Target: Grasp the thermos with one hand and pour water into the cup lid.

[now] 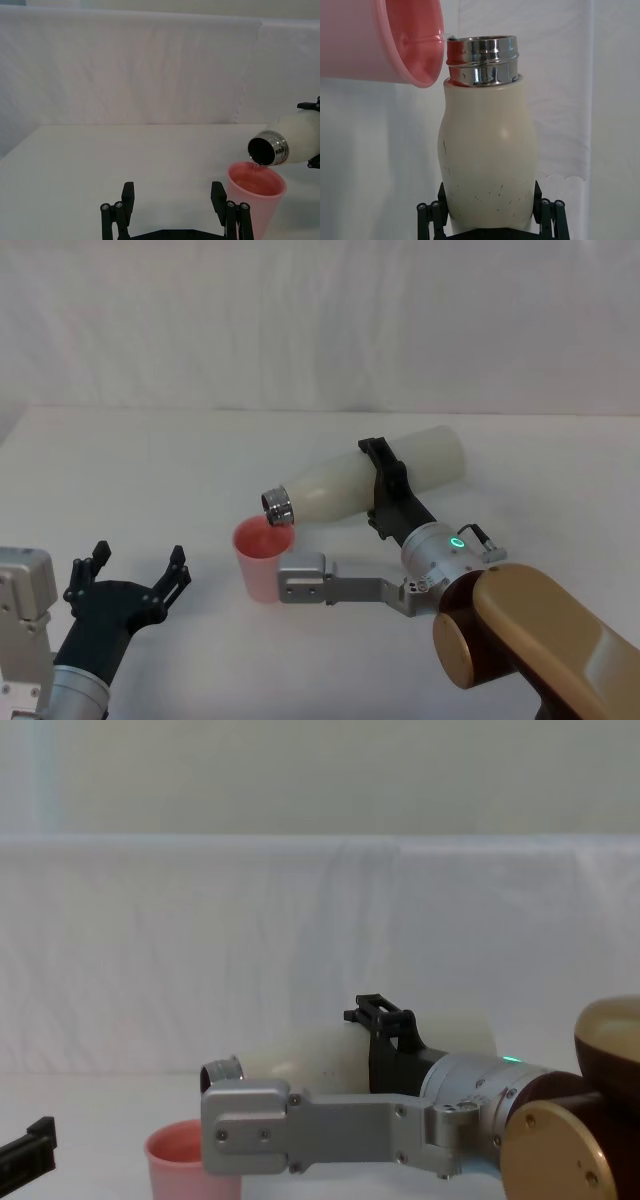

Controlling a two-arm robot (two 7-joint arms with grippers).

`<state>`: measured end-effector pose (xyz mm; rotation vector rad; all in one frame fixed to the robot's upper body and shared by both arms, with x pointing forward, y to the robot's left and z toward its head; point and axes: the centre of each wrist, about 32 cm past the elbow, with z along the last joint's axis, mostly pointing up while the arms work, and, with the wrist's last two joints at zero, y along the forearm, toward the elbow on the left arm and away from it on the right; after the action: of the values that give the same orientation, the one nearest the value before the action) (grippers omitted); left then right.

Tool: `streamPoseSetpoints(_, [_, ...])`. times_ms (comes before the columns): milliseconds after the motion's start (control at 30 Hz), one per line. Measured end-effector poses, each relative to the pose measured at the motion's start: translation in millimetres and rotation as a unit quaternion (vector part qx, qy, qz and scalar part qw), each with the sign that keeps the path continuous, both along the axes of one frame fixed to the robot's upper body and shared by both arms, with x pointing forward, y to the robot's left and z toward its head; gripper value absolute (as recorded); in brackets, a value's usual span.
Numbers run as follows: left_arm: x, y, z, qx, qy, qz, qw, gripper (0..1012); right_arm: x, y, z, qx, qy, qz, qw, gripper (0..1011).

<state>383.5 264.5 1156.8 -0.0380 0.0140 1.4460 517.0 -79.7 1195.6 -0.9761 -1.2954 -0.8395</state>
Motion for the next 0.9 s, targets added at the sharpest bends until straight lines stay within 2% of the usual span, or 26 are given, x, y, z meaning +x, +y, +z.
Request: streamPoseSetpoints(900, [0.0, 0.0, 0.0, 0.000, 0.000, 0.000, 1.0000, 1001, 1.0, 1.0, 0.2, -0.001, -0.001, 0.000, 1.0000, 953])
